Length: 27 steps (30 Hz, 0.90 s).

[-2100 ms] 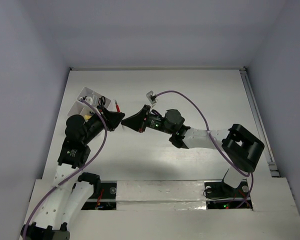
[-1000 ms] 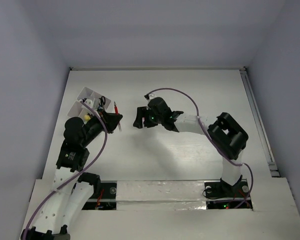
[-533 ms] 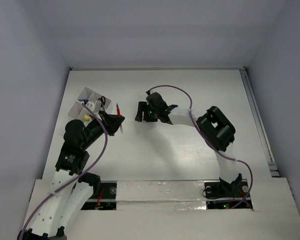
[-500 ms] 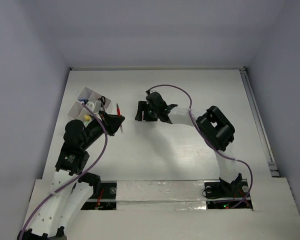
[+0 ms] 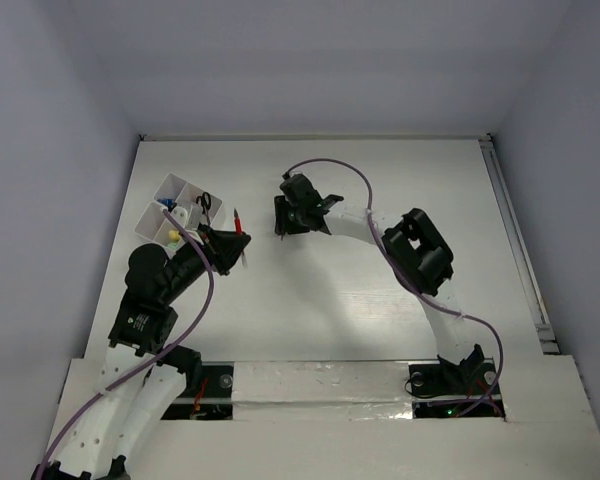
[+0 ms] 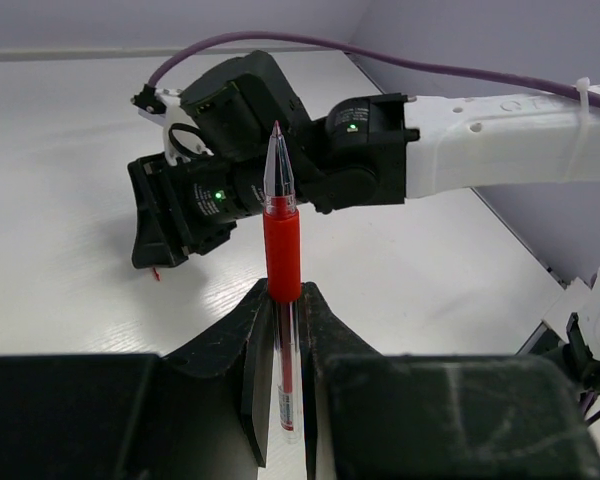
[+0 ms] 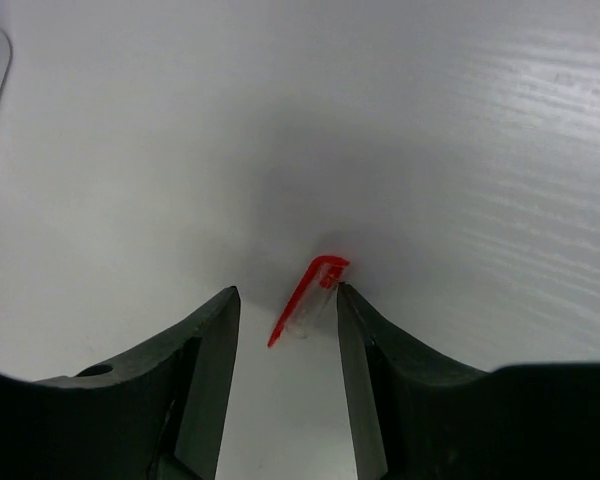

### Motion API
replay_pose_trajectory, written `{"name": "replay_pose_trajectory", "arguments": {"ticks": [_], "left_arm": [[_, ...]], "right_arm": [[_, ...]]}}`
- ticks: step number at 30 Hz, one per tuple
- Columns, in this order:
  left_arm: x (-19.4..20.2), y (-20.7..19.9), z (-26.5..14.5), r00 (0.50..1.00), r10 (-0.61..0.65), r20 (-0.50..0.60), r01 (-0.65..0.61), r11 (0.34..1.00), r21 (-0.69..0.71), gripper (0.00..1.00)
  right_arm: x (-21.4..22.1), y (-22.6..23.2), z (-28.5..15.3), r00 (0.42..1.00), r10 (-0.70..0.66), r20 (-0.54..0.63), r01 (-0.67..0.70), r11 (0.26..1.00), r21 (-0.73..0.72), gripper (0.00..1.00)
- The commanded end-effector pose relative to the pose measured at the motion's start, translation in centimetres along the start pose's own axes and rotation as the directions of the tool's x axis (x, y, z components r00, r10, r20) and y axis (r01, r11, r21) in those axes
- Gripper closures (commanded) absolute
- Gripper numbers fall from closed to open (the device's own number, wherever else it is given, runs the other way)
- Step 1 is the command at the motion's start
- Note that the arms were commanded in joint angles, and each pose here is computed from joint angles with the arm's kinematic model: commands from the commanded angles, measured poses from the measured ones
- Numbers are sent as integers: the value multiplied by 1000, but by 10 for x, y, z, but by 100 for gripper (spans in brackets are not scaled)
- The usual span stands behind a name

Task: Sort the stationery into containers
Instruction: Close the pen cap on the pen.

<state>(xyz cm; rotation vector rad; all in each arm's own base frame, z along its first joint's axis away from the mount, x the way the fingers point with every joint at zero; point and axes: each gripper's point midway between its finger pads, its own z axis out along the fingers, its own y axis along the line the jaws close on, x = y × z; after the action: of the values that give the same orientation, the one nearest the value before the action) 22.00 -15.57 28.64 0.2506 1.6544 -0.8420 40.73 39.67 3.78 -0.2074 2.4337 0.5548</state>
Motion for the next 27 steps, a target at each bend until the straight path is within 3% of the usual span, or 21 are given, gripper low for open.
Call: {"name": "replay_pose_trajectory", "arguments": {"ticks": [1,12,20,27], "left_arm": [[-27,-12,-4,996,44,75,-46,999,24,100],[-26,-11,-3,997,40,71,-42,999,19,100],[-25,-10,-2,997,37,67,-39,999,18,100],[-24,-9,-1,997,36,63,-37,999,16,100]], "right_arm": [[15,-28,6,988,-109,-107,121,985,120,52],[34,-47,21,946,-220,-236,272,938,217,61],[53,-49,15,896,-300,-326,393,878,272,54],[65,-51,16,877,-304,-371,415,868,271,73]]}}
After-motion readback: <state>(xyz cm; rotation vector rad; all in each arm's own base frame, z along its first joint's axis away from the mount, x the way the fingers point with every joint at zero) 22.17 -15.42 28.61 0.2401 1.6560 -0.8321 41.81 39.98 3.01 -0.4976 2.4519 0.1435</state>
